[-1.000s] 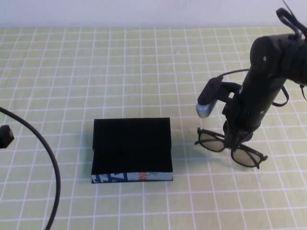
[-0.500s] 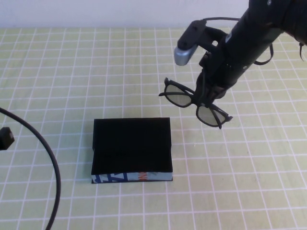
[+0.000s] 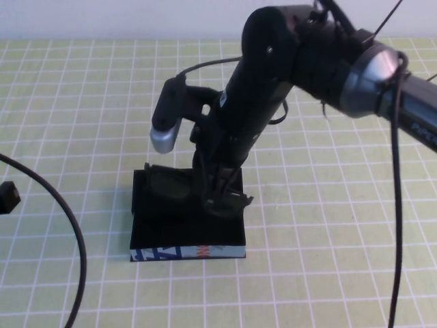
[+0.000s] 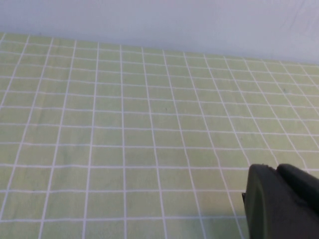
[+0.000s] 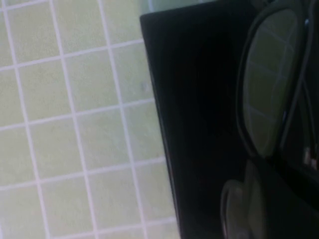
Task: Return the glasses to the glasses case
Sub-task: Place the glasses in the glasses case
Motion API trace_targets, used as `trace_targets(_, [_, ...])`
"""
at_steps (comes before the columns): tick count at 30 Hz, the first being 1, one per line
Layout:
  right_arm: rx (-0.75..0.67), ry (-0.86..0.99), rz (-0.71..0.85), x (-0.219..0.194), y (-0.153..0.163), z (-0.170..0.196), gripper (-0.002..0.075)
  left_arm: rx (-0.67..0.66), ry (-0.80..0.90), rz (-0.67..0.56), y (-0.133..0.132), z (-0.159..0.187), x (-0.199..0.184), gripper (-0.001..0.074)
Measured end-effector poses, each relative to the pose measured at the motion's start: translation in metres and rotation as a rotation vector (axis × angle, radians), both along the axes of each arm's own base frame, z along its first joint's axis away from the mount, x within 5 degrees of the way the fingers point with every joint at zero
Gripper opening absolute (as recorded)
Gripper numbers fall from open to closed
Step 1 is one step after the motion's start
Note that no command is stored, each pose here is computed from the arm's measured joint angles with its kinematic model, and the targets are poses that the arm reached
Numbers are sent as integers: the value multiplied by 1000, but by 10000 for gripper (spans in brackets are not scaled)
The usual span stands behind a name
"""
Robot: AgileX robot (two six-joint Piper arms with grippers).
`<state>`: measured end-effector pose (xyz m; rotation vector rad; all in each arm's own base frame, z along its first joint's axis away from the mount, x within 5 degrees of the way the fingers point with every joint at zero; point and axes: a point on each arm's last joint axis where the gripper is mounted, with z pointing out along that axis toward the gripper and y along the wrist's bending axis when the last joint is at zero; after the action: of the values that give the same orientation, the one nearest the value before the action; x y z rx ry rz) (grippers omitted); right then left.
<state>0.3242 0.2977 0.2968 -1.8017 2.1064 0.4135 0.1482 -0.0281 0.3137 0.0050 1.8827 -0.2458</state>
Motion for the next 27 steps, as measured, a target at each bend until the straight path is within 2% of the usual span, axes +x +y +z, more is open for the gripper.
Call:
trace_targets(6, [-29, 28, 44, -1, 21, -24, -3, 0, 0, -4, -1, 0, 0, -1])
trace_targets(15, [-41, 2, 121, 1, 23, -31, -3, 0, 0, -23, -3, 0, -1, -1])
trace_targets(27, [-64, 56, 142, 6, 30, -60, -3, 0, 0, -23, -3, 0, -1, -1])
